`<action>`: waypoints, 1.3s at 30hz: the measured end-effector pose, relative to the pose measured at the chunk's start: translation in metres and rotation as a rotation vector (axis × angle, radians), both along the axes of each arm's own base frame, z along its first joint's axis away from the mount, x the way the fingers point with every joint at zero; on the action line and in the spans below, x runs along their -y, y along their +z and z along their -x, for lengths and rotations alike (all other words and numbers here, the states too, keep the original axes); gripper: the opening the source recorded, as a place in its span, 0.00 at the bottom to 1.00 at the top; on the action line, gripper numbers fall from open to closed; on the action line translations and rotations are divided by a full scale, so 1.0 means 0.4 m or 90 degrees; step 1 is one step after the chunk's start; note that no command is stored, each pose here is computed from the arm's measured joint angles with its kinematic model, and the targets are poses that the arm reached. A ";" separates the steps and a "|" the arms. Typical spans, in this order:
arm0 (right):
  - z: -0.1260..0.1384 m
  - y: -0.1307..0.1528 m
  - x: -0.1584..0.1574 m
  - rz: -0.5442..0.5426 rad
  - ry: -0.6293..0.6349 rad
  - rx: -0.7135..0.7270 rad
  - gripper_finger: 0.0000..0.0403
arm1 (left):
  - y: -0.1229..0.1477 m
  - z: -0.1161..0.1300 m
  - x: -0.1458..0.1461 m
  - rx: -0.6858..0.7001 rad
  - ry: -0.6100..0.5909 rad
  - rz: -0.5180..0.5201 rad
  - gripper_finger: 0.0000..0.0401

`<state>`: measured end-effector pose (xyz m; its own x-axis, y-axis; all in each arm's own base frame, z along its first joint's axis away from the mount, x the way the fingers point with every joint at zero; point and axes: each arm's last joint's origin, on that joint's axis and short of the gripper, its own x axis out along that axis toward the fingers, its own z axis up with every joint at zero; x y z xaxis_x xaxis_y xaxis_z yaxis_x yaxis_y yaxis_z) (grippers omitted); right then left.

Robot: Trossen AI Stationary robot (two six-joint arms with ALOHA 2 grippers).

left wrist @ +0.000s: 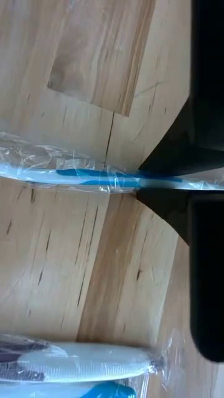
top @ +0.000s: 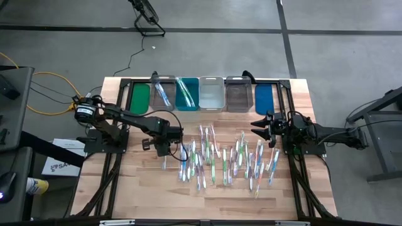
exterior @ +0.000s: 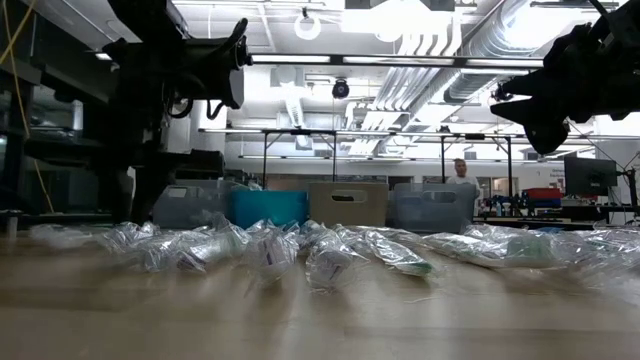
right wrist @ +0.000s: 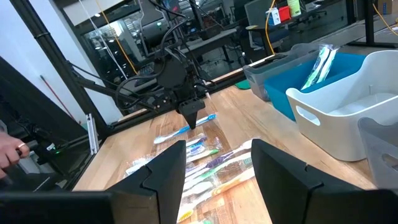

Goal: Pick & Place Toothbrushes
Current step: Put the blue toothbrush into the left black bin

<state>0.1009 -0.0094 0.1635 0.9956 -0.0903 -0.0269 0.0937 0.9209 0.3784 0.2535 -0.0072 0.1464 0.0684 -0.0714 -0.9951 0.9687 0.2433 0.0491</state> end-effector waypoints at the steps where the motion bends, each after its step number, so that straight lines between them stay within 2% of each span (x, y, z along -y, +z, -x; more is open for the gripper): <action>1: 0.000 0.000 0.000 0.000 0.000 0.000 0.44 | 0.004 0.001 0.000 0.005 0.000 0.000 0.05; 5: 0.000 0.000 0.000 0.000 0.000 0.000 0.44 | 0.025 0.013 -0.002 0.022 -0.013 -0.010 0.05; 10: 0.000 0.000 0.000 0.000 0.000 0.000 0.44 | 0.086 0.034 -0.012 0.079 -0.009 -0.012 0.03; 16: 0.000 -0.001 0.000 0.000 0.000 -0.001 0.44 | 0.168 0.052 -0.046 0.159 0.041 -0.016 0.03; 22: -0.002 -0.003 0.000 -0.001 0.000 -0.009 0.44 | 0.263 0.065 -0.100 0.229 0.115 -0.063 0.03; 34: -0.002 -0.004 0.000 -0.001 0.001 -0.013 0.44 | 0.411 0.021 -0.236 0.357 0.251 -0.167 0.03; 39: -0.003 -0.004 0.000 -0.001 0.000 -0.014 0.44 | 0.438 -0.015 -0.303 0.376 0.296 -0.198 0.03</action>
<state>0.1019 -0.0094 0.1617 0.9948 -0.0897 -0.0482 0.1013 0.9202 0.3782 0.2595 0.1142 0.3217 0.5431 0.3675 -0.7549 0.5652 0.5048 0.6524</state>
